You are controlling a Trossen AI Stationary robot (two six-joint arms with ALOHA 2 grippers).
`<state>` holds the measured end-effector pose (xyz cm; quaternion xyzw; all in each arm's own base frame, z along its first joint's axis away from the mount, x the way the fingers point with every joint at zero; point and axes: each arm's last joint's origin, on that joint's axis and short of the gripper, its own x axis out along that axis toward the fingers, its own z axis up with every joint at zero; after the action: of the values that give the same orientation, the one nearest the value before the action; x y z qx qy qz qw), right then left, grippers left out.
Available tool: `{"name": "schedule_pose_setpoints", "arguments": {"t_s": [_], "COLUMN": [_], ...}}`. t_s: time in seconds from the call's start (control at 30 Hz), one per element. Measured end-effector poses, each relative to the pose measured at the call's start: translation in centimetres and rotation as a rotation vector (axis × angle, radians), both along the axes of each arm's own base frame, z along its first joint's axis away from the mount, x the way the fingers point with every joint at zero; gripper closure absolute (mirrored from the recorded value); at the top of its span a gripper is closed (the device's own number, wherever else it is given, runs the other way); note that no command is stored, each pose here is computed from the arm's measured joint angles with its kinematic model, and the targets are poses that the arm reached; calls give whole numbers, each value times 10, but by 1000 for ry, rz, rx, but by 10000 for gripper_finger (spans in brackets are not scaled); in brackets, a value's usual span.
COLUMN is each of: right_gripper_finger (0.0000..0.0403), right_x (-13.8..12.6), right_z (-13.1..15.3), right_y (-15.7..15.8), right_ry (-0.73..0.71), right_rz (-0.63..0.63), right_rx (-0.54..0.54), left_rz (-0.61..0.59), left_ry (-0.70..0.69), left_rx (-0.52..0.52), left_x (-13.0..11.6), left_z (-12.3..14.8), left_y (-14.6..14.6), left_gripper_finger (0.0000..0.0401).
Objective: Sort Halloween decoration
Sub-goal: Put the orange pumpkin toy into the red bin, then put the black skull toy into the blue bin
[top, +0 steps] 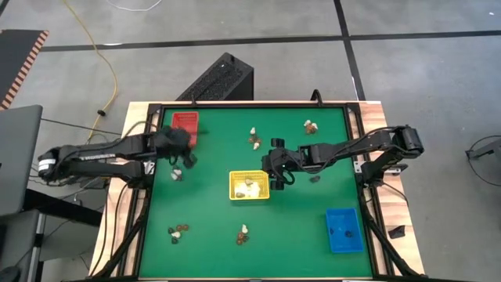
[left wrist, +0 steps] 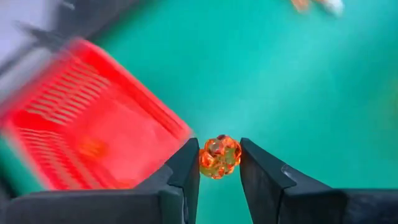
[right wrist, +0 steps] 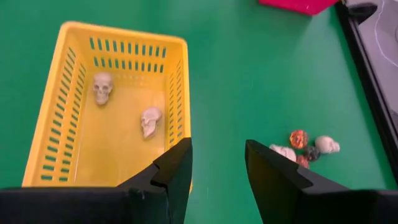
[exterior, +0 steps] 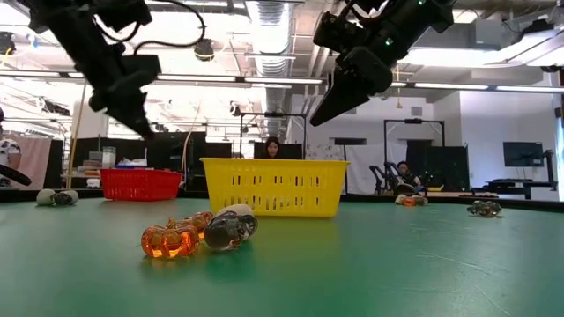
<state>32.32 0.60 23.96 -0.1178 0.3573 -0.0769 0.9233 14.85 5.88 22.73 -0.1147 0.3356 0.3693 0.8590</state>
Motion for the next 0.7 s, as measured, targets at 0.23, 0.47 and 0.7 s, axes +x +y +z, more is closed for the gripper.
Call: {"name": "schedule_pose_setpoints", "arguments": {"t_s": [0.23,0.47,0.7], "right_gripper_finger": [223,223,223], "right_x": [0,0,0], "right_z": [0,0,0], "right_y": [0,0,0], "right_ry": [-6,0,1], "right_rz": [2,7,7], "right_rx": [-2,-8,-8], "left_rz": [201,284,263], "left_ry": [14,95,133], "left_rx": [-2,-74,-89], "left_x": [-14,-19,-18], "left_z": [-2,-18,-24], "left_y": [39,67,71], "left_gripper_finger": [315,301,226]}}
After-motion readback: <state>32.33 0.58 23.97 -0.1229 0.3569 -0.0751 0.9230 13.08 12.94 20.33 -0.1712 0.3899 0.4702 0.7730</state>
